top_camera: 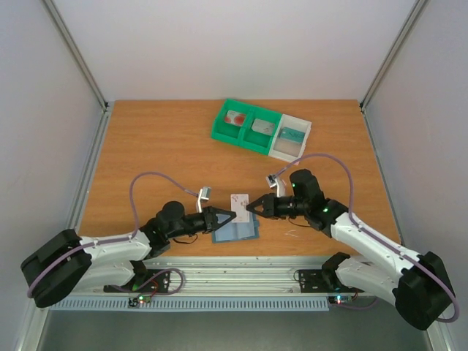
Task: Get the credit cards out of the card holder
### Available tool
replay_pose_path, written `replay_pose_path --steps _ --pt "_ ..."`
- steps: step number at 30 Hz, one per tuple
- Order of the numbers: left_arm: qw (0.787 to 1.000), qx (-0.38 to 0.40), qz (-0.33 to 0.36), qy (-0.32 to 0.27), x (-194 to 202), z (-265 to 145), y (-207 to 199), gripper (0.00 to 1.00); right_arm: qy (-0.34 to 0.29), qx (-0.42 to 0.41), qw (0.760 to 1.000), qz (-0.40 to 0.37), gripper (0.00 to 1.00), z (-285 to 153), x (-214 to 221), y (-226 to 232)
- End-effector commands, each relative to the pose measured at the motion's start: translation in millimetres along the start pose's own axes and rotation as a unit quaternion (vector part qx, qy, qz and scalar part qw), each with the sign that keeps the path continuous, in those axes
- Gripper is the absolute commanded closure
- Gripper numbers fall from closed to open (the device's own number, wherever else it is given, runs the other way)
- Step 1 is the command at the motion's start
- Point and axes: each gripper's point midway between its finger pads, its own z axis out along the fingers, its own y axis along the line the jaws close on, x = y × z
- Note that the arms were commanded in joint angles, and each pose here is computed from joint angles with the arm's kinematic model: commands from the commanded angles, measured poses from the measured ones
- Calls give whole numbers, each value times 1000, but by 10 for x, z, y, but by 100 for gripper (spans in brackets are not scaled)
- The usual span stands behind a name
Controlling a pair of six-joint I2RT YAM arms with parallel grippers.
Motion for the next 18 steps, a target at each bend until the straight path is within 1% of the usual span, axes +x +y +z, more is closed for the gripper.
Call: replay_pose_path --steps 1,2,4,6,10,13,18 --pt "999 27 46 9 22 -54 -212 100 11 34 994 -98 79 -228 -31 258" --pt "998 20 51 17 46 -64 -206 100 9 42 992 -117 77 -287 -69 332" --pt "997 6 68 35 98 -89 -212 100 27 64 988 -141 73 -374 -31 357" --pt "994 -15 90 55 153 -126 -194 99 41 69 983 -164 72 -437 -11 424" --pt "986 -26 135 99 292 -208 -202 100 68 58 978 -186 74 -467 28 538" --pt "980 -13 146 133 402 -244 -263 100 86 33 976 -198 74 -456 63 640" --pt "974 -4 141 175 541 -291 -292 100 110 0 976 -186 74 -368 109 694"
